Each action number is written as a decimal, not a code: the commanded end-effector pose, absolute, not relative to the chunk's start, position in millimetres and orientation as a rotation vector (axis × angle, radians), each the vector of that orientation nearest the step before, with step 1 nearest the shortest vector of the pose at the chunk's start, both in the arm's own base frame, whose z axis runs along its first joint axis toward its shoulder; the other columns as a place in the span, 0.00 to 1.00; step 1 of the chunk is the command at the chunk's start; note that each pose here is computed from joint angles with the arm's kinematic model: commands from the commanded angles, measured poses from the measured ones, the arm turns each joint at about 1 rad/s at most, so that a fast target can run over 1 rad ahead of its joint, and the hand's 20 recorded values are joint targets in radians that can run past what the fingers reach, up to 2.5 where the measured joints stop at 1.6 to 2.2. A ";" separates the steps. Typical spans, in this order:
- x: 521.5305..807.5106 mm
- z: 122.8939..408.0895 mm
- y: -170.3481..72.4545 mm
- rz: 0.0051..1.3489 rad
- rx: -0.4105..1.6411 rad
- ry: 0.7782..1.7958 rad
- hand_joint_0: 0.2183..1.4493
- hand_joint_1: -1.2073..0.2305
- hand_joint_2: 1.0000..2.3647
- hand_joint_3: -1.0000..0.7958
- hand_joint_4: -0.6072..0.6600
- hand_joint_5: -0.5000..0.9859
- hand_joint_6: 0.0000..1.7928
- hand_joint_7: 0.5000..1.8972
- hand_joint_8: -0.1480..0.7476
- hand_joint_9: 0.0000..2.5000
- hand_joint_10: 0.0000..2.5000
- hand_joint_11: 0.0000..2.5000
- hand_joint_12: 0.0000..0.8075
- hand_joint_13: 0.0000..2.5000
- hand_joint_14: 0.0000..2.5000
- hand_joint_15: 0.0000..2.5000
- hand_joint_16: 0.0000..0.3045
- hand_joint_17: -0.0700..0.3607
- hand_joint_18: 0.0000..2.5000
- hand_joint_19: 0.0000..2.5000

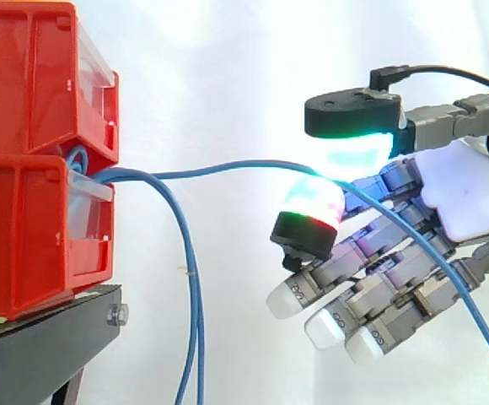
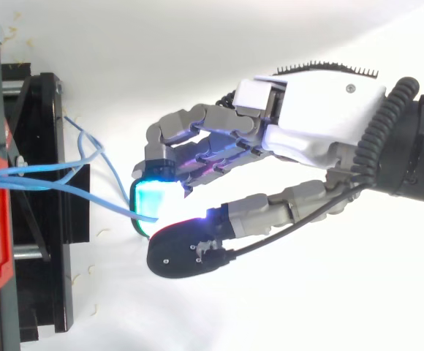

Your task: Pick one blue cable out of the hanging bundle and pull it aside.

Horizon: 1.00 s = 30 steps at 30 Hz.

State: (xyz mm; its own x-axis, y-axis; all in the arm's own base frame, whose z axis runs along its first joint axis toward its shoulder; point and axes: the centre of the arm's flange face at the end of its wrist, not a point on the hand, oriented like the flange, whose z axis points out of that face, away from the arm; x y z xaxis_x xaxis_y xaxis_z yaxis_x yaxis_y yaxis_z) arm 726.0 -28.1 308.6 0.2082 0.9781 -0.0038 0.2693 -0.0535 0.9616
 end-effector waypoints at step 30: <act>730.1 310.6 -26.2 0.946 1.487 1.218 0.31 0.25 0.01 0.61 0.56 0.27 0.49 0.67 0.52 0.40 0.01 0.23 0.55 0.27 0.00 0.13 0.23 0.52 0.20 0.13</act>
State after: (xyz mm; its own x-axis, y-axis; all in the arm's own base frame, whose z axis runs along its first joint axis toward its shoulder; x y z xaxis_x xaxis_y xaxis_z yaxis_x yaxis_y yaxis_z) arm 730.5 -27.2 310.5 0.2029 0.9792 -0.0061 0.2368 -0.0431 0.9706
